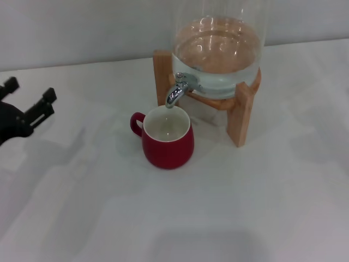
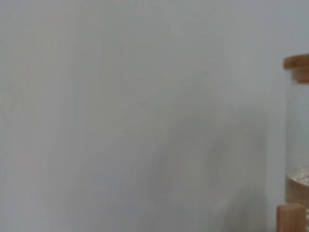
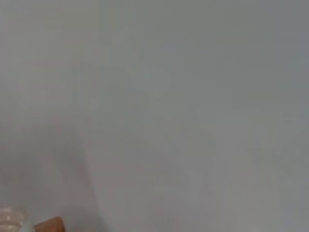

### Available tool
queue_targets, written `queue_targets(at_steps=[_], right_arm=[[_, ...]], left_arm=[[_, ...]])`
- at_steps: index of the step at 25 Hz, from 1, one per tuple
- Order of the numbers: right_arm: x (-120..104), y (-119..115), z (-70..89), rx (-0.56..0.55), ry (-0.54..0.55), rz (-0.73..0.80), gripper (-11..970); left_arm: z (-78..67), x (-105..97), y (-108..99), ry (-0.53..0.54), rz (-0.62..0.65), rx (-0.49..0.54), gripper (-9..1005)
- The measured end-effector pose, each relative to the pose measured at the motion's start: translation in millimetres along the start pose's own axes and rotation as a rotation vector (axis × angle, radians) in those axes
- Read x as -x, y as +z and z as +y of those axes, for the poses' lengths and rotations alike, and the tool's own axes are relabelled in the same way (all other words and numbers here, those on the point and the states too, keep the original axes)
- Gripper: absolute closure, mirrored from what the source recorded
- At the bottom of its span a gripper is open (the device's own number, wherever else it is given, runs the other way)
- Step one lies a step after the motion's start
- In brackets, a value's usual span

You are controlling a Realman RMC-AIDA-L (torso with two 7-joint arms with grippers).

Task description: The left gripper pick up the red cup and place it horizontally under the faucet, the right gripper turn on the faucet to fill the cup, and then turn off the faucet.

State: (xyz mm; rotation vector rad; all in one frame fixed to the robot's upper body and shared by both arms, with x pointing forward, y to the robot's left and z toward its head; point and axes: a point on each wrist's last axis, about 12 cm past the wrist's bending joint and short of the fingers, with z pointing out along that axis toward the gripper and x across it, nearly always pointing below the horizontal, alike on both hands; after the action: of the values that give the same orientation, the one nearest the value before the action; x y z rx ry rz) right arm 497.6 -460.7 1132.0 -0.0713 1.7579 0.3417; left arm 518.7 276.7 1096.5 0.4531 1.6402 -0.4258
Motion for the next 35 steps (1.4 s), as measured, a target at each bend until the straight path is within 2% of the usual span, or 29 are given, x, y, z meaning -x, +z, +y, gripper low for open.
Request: queue_targets(at_steps=[9,14,20,28,35], right_arm=[[2,-8,5.5,0.038,-0.023,0.003,230],[11,-11,22.6,0.164,-0.060,0.004,230],[28,-12,57.1,0.274,-0.133,0.048,230],[53,13,118.4,0.489,-0.249,0.118,232],[62,32,166.4,0.591,-0.344,0.205,233]], left_arm=[[14.4,9,-2,-0.063,-0.049,0.006,115],[23.4,9,-3,-0.115,-0.076,0.041,115],[34.0,14,-2,-0.156,-0.118,0.079,115],[39.8,17,3,-0.169,-0.133,0.089,115],[49.6,20,4,-0.207,-0.144,0.111,115]])
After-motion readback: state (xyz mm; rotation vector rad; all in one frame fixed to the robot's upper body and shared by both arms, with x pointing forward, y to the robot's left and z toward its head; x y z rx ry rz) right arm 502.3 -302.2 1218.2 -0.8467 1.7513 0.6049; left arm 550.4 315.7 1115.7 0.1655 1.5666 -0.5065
